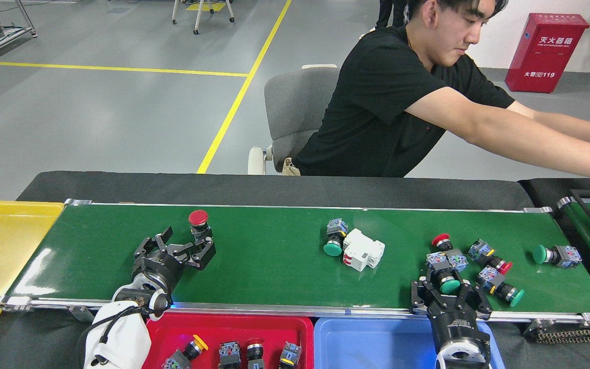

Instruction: Pick switch part from conveyor to tray

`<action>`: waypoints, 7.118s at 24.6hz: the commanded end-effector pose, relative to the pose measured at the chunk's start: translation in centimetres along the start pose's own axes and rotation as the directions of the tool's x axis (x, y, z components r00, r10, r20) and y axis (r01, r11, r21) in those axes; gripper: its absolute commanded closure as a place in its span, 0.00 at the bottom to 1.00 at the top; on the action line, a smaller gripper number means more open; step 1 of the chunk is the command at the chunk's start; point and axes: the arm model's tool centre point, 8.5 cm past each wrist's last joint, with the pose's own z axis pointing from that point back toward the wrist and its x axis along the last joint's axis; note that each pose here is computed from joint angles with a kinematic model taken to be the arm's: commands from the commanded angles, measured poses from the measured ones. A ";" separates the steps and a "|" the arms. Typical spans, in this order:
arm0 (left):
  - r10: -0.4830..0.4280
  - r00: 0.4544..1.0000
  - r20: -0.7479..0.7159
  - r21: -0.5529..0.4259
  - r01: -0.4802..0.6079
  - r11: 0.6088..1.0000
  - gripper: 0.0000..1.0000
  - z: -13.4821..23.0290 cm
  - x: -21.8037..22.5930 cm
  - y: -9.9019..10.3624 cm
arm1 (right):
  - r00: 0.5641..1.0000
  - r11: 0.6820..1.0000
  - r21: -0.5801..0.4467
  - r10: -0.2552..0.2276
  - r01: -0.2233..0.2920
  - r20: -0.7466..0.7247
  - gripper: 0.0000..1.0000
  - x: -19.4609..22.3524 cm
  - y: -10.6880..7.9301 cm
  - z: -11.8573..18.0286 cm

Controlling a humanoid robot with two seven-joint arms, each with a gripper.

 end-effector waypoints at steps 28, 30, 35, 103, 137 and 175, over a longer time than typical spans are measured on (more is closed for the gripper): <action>-0.204 0.833 0.515 0.154 0.144 0.977 0.00 21.6 7.0 -6.2 | 0.925 0.960 -0.062 -0.244 0.273 0.292 0.02 -1.1 0.4 10.1; -0.201 0.851 0.485 0.151 0.145 0.978 0.00 21.7 5.9 -6.1 | 0.957 0.956 -0.123 -0.249 0.268 0.147 0.02 -3.1 0.5 11.1; -0.197 0.887 0.418 0.151 0.146 0.978 0.00 22.1 3.4 -5.9 | 0.986 0.981 -0.143 -0.144 0.132 -0.077 0.03 -4.6 0.2 10.1; -0.127 0.991 -0.030 0.020 0.128 0.992 0.58 2.6 -5.1 -1.5 | 0.994 0.990 -0.091 -0.104 0.105 0.014 0.02 2.4 -1.1 5.3; -0.103 0.983 0.154 0.251 0.062 0.966 0.00 23.7 -3.5 -4.8 | 0.626 0.989 -0.130 0.058 0.070 0.778 0.69 13.1 -4.5 7.6; -0.132 0.991 0.008 0.062 0.132 0.989 0.00 4.5 -16.5 -2.0 | 0.949 0.999 -0.040 -0.007 0.021 0.315 0.04 14.1 -2.7 2.1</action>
